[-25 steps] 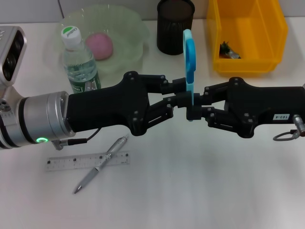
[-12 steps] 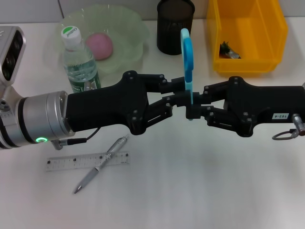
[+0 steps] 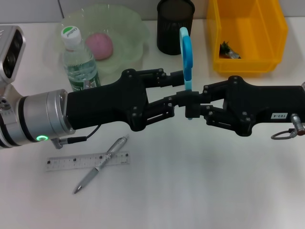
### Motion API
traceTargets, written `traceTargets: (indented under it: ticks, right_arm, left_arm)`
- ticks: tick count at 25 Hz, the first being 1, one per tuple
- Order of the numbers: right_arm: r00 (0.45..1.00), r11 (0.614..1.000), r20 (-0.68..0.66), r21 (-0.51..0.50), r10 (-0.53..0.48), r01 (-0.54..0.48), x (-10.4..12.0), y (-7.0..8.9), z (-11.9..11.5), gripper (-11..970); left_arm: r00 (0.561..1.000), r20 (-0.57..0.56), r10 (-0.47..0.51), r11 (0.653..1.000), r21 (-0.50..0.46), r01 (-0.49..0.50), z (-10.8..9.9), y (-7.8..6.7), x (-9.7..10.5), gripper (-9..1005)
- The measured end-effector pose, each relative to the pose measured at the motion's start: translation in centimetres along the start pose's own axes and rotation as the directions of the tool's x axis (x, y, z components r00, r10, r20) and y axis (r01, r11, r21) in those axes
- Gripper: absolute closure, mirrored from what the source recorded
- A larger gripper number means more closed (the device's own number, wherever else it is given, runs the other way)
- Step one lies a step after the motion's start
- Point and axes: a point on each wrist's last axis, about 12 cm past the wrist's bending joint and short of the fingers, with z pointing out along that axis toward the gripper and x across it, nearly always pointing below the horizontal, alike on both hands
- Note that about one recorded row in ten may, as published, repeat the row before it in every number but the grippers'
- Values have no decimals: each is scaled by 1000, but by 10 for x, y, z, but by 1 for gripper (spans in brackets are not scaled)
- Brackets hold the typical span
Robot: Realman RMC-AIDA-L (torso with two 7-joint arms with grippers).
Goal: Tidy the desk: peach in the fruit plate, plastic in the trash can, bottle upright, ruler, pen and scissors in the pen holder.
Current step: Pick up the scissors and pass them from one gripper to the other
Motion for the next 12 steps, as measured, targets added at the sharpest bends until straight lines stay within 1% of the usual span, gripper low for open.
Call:
traceTargets:
  ticks: [2,8,11,12]
  right_arm:
    - [1000,1000,0,0,-1,1,0,0,0,760]
    - [1000,1000,9,17,-15,15,2,0,-2,760]
    - [1000,1000,9,25,-18,18,3,0,-3,760]
    - [1000,999,8,35,-17,16,4,0,-4,760]
  left_arm:
    - [1000,7,0,1000,0,0,0,0,0,680]
    - [998,56,1,1000,-30,0,-4,0,-3,423]
    - [998,62,-2,999,-37,4,-7,0,-3,301]
    - [998,63,-2,999,-38,5,-7,-1,-3,287]
